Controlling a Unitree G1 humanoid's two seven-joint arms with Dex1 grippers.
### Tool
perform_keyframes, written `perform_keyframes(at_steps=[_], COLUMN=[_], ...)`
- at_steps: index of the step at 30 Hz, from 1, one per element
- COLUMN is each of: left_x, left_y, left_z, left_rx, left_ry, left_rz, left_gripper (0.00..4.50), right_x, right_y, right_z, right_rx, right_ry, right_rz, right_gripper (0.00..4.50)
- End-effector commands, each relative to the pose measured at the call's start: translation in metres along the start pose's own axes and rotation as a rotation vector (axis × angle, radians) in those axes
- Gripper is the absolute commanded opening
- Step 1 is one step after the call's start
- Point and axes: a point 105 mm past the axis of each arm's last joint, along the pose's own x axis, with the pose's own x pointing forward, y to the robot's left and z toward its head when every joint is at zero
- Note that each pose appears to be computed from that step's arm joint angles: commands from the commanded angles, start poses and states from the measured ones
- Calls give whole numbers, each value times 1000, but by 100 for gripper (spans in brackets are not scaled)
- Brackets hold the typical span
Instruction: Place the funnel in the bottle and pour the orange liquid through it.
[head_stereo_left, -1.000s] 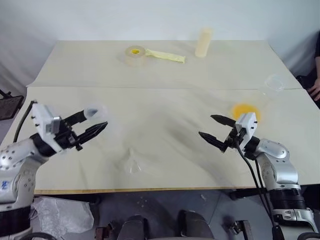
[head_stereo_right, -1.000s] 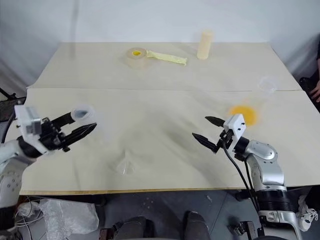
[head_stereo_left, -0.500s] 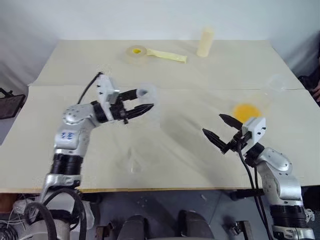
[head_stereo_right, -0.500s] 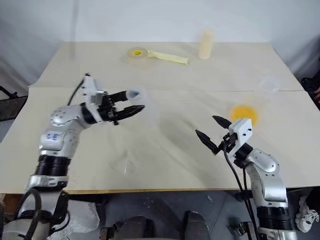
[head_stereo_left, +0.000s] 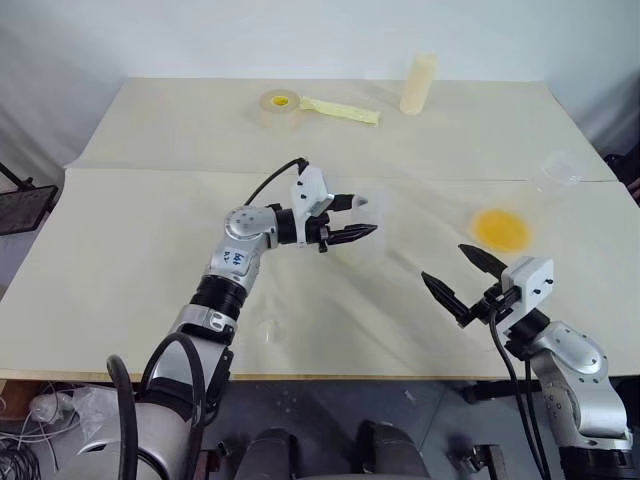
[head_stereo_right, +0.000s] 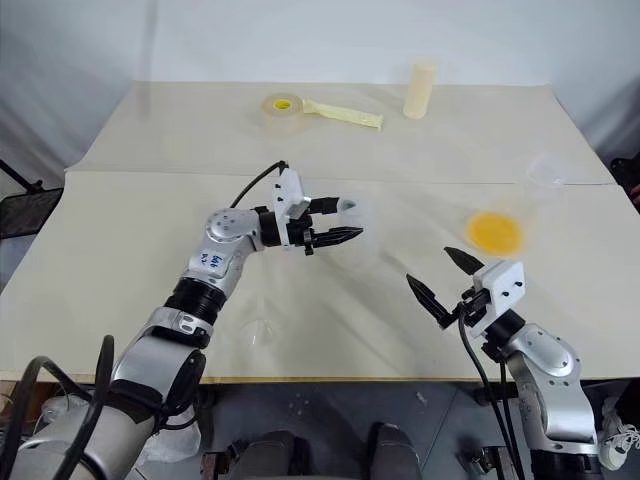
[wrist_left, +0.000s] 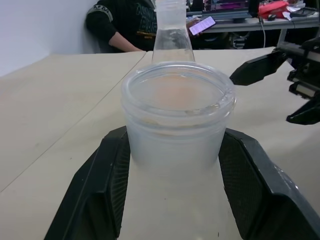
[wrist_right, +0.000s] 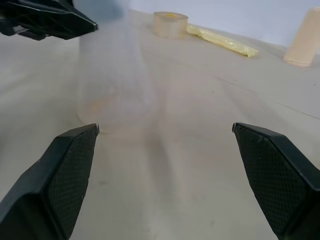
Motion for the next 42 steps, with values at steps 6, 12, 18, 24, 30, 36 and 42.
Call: perform_keyframes(at_steps=[6,12,18,24,30,36,42], left_x=[9,9,0,-16,-39,-88,-154], left_y=[-7,-14,-13,-9,-6,1,-4], left_z=[1,-5,-1,8,17,19,17], left_rx=[28,7,-3,9,-4,-27,-47], left_ry=[-9,-5,-14,-42,-55,-2,81], left_rz=[-33,-47,-44,-30,-12,103,268], left_gripper=[303,448,448,448,448,448,448], right_x=[-4,-2,-1,-1,1,0,-3], right_y=[-3,-5,-6,-7,-8,-9,-3], right_z=[16,17,18,19,19,21,16], right_rx=[-58,-62,-67,-71,-73,-76,-47], right_ry=[-42,-42,-45,-42,-38,-32,-1], right_rz=[-17,-21,-18,-14,1,17,74], right_gripper=[450,450,450,450,450,450,450])
